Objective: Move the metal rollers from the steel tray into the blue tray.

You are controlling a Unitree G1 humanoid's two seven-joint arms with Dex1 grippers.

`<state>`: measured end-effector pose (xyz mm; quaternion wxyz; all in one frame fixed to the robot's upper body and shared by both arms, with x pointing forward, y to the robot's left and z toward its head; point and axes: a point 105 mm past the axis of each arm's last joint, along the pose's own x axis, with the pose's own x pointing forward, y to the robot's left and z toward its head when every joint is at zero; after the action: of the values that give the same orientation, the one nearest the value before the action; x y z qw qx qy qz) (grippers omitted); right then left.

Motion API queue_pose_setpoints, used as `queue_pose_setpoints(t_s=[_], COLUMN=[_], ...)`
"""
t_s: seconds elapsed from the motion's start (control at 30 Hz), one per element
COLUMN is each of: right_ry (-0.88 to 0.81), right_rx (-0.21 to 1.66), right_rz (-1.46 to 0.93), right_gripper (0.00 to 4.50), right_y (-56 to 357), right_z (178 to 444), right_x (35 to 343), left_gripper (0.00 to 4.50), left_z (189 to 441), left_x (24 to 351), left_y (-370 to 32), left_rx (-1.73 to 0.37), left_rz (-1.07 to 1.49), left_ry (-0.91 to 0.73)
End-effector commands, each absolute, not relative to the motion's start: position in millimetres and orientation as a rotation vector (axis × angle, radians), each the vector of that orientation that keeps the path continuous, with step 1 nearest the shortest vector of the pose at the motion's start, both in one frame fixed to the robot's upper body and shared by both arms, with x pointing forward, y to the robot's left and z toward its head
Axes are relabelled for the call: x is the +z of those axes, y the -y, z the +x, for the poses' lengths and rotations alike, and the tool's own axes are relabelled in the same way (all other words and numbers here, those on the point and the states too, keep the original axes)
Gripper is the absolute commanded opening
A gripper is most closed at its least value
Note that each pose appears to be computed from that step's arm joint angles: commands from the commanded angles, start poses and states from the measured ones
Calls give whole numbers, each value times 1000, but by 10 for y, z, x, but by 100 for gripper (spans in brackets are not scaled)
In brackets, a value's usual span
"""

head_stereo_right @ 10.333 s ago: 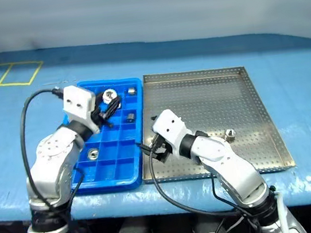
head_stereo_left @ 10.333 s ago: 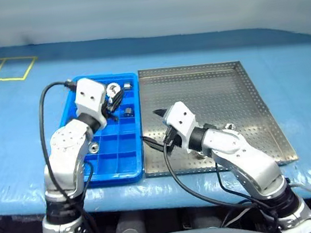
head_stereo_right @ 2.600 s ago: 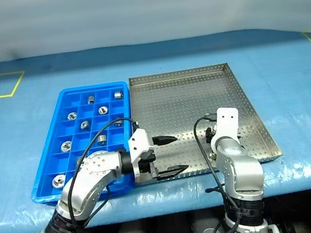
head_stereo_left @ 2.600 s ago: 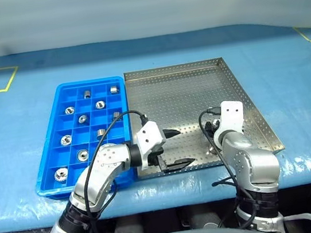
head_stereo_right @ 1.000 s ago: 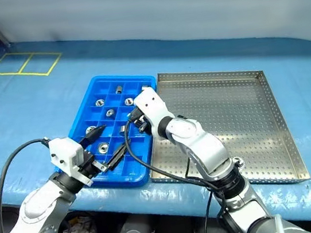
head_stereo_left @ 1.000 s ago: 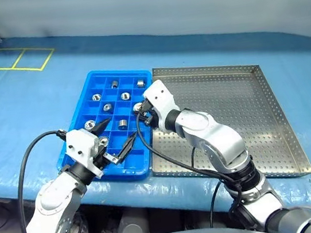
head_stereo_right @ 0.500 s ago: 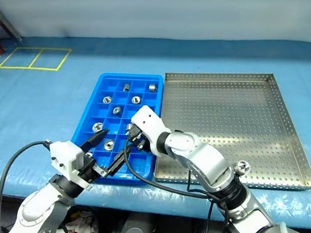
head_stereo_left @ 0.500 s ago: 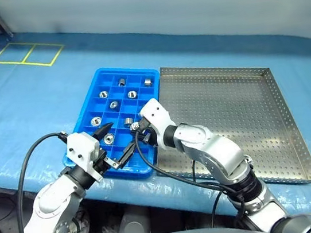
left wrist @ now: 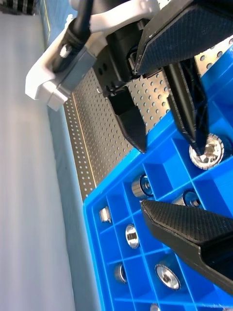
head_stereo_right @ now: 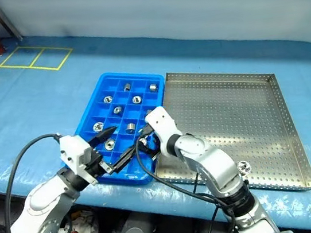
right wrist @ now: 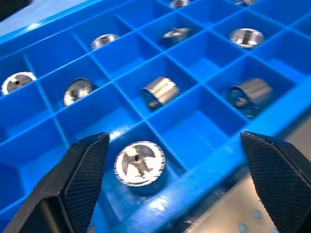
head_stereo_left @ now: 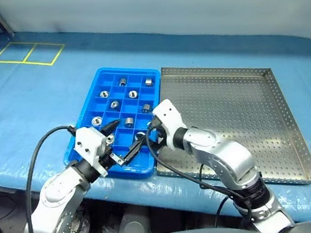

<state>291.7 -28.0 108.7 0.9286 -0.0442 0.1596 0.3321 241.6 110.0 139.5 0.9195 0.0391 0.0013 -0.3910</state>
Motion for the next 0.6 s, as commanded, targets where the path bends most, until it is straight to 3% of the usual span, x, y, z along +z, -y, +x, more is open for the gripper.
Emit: queue_pose_setpoints(t_s=[0.03, 0.3, 0.6], right_ry=[-242, -294, -448], right_rx=[559, 271, 78], right_rz=[-81, -96, -18], right_gripper=[443, 443, 443], right_y=[561, 1260, 1530], right_z=[2931, 2735, 2522], right_x=[1320, 1299, 1032], left_gripper=[450, 450, 450], left_z=[2426, 2496, 2513], left_x=[1428, 1341, 1277], left_y=[-996, -701, -460], left_rx=[-872, -1050, -1199], left_rz=[77, 77, 88], left_ry=[11, -14, -34])
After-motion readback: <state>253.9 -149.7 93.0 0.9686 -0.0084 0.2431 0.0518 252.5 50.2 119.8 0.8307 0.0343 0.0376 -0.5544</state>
